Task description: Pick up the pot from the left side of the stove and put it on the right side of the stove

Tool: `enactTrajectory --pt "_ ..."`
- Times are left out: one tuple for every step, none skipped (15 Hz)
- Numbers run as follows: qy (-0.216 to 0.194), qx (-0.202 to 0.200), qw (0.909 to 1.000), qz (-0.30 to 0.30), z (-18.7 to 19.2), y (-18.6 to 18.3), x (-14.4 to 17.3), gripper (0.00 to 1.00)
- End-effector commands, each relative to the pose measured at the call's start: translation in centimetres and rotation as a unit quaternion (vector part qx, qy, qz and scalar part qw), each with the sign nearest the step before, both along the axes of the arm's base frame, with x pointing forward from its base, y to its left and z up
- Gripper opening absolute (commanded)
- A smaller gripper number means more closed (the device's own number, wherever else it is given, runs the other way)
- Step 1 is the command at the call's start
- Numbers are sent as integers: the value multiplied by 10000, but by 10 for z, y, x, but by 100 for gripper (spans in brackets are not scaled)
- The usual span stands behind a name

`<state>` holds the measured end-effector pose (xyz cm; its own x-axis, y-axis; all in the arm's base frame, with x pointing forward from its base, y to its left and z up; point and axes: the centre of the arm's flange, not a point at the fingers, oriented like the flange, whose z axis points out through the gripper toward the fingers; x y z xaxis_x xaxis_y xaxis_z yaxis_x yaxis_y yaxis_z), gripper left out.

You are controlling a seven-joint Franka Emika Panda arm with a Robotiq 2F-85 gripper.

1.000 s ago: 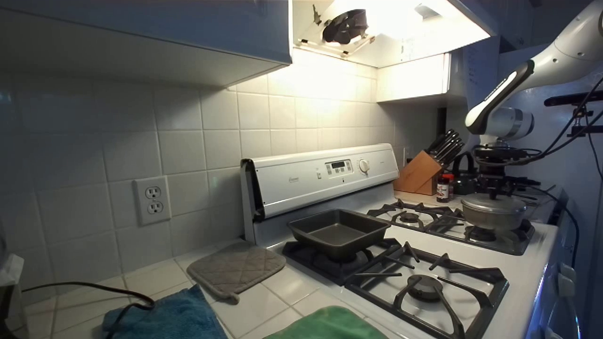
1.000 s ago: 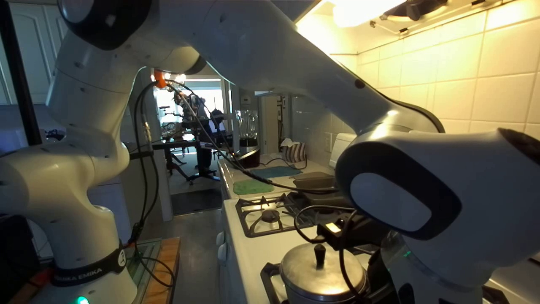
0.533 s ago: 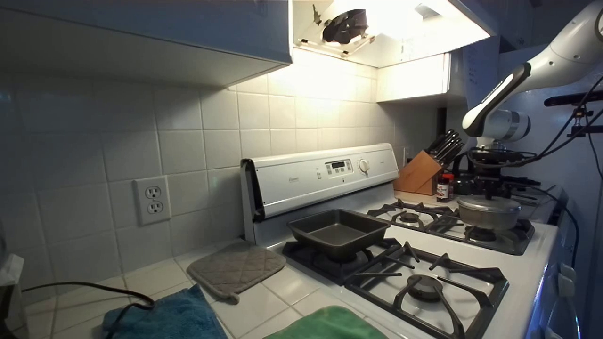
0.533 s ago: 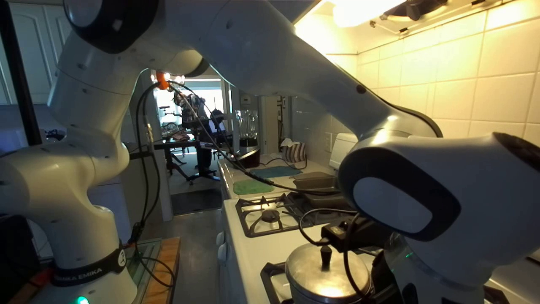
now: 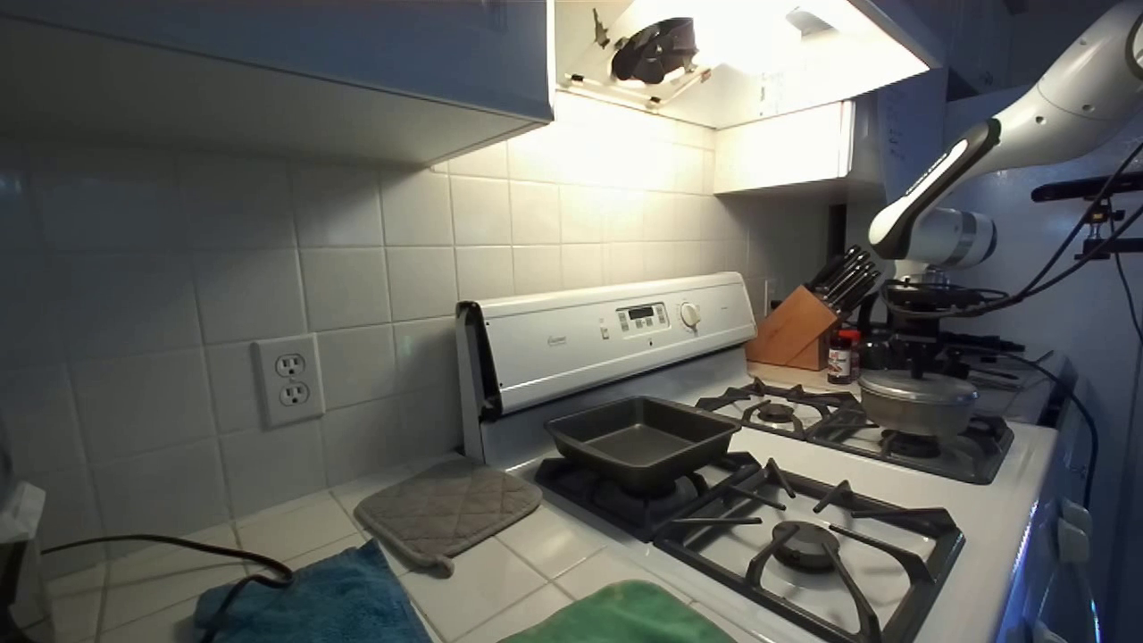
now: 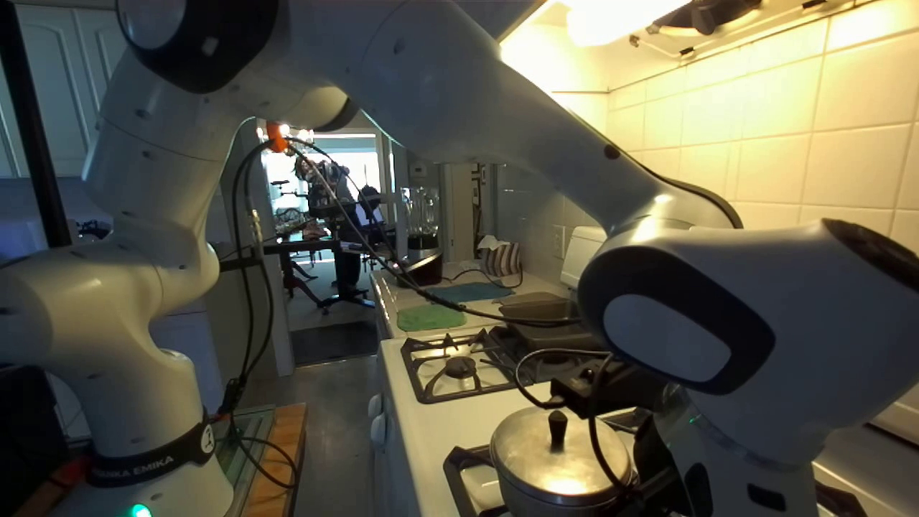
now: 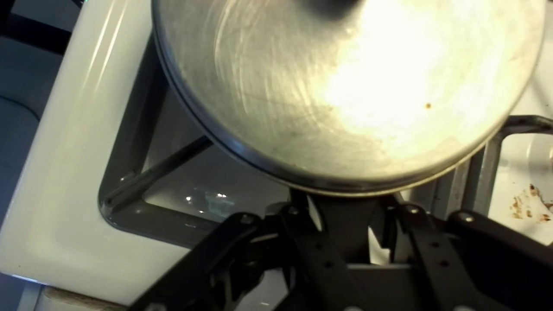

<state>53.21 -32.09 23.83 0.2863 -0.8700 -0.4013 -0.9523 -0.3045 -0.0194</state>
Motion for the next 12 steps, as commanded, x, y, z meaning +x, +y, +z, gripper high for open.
enactTrajectory --pt "-32 -66 9999 -92 -3 2 10 62" --pt "-22 -71 9999 -95 -3 2 10 64" --pt "-24 -79 9999 -96 -3 2 10 70" --pt "-39 -93 9999 -96 -1 2 10 77" --pt "-57 -108 9999 -97 0 3 10 84" --pt "-73 -120 9999 -98 2 3 9 90" --pt "-91 -132 9998 -94 4 4 9 98" --pt "-107 -145 9998 -87 6 4 8 99" --pt "-129 -174 9997 -70 9 5 7 100" --pt "-156 -222 9996 -51 12 7 6 100" --pt "-199 -294 9994 -3 17 9 5 100" --pt "-248 -363 9990 52 22 12 5 100"
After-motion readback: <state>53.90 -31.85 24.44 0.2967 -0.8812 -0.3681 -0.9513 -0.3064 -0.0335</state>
